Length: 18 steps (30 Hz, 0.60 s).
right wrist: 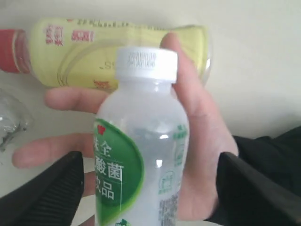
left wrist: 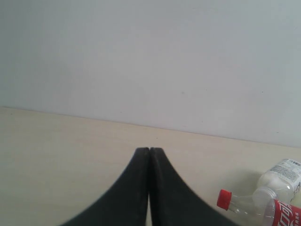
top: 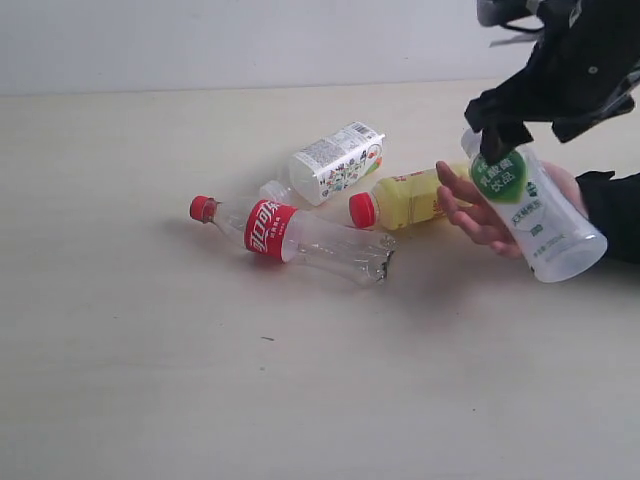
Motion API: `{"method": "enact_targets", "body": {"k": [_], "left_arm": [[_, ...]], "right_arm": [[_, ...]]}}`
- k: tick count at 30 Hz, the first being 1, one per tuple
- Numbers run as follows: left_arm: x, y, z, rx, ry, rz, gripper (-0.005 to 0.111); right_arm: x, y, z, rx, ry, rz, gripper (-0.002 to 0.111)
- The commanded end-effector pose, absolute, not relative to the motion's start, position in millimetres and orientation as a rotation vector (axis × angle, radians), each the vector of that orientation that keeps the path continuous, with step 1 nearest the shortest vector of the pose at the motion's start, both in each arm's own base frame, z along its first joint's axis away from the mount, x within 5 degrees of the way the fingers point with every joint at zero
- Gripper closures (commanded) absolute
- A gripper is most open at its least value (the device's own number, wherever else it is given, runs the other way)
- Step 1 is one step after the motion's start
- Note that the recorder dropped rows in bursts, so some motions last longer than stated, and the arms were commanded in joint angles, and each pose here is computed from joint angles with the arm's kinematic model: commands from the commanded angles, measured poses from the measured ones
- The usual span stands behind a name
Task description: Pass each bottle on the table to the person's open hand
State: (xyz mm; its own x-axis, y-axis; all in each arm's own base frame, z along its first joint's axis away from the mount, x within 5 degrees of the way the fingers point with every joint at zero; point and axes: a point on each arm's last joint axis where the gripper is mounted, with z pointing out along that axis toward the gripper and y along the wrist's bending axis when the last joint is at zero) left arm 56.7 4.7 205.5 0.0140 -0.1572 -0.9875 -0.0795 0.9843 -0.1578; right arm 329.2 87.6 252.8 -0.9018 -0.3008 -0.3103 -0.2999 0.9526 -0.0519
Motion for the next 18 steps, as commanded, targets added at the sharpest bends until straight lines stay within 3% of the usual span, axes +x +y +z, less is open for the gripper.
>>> {"method": "enact_targets", "body": {"k": [1,5,6,9,13,18], "left_arm": [[56.3,4.8,206.7,-0.193,1.544,-0.065,0.104],[56.3,4.8,206.7,-0.193,1.544,-0.065,0.104],[56.3,4.8,206.7,-0.193,1.544,-0.065,0.104],[56.3,4.8,206.7,-0.193,1.544,-0.065,0.104],[56.3,4.8,206.7,-0.193,1.544,-0.065,0.104],[56.3,4.8,206.7,-0.193,1.544,-0.065,0.104]], "right_arm": [[315.3,81.3,303.3,-0.471,2.587,-0.011,0.038],[287.2,74.0,355.2,-0.478,2.375,-0.003,0.061],[267.4,68.9,379.0,-0.465,2.291,0.006,0.077],[213.5,58.9,425.1,-0.475,2.117,0.062,0.106],[115.6,54.3,465.7,-0.528,1.789,0.323,0.108],[66.5,45.9,417.5,-0.502,1.771,0.420,0.108]]}}
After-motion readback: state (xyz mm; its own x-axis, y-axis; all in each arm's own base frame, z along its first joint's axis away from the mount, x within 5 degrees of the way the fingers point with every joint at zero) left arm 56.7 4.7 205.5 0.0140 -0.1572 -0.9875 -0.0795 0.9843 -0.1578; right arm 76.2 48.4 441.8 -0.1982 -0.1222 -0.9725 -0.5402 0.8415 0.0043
